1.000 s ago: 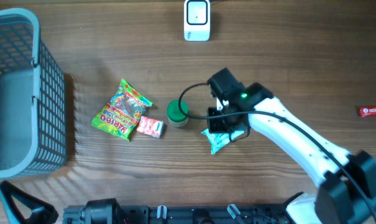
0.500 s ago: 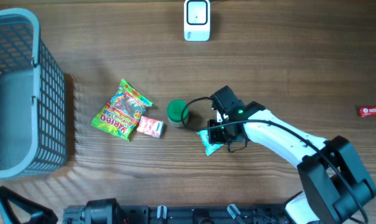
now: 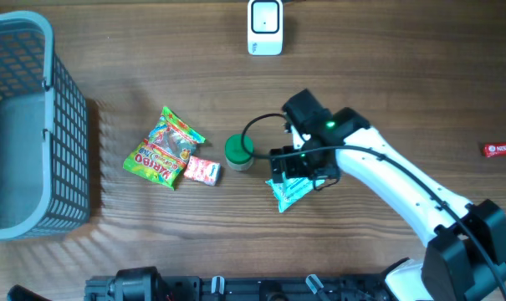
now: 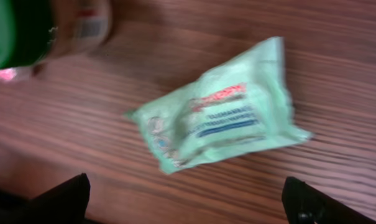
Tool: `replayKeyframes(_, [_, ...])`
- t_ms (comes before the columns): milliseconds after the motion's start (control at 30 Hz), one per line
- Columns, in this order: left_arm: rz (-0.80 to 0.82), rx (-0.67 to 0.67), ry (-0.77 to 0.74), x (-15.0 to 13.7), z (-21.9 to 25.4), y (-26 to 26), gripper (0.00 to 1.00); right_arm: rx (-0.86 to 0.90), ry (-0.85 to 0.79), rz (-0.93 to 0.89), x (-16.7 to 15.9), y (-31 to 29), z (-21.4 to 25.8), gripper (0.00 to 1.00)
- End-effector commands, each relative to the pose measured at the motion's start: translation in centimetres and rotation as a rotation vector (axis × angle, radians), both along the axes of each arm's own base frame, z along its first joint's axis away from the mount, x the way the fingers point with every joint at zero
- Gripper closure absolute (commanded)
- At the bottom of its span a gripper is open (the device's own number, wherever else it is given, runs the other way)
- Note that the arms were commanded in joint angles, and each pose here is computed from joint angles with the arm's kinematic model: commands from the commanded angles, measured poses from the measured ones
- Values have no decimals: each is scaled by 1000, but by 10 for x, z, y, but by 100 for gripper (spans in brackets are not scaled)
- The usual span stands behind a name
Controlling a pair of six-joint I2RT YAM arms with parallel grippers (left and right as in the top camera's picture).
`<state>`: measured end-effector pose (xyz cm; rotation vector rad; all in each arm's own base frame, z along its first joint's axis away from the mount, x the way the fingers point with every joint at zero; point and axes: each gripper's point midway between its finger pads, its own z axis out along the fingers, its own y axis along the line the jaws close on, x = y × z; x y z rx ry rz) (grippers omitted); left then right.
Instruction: Scan the item barcode
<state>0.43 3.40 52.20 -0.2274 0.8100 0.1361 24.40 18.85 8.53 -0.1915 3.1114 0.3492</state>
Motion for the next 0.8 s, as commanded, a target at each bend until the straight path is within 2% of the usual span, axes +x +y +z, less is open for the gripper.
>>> replayKeyframes(0, [-14, 4, -1, 1, -1, -3, 0, 6, 94, -146, -4, -27, -14, 0])
replayKeyframes(200, [-14, 4, 0, 1, -1, -3, 0, 36, 264, -591, -14, -43, -37, 0])
replayKeyframes(400, [-14, 4, 0, 1, -1, -3, 0, 92, 314, -731, -29, -32, -72, 1])
replayKeyframes(600, [-14, 4, 0, 1, -1, -3, 0, 114, 298, -783, -35, -29, -93, 8])
replayKeyframes(700, [-14, 4, 0, 1, -1, -3, 0, 138, 270, -805, -33, -22, -104, 17])
replayKeyframes(767, [-14, 4, 0, 1, -1, -3, 0, 147, 222, -806, -30, -19, -114, 38])
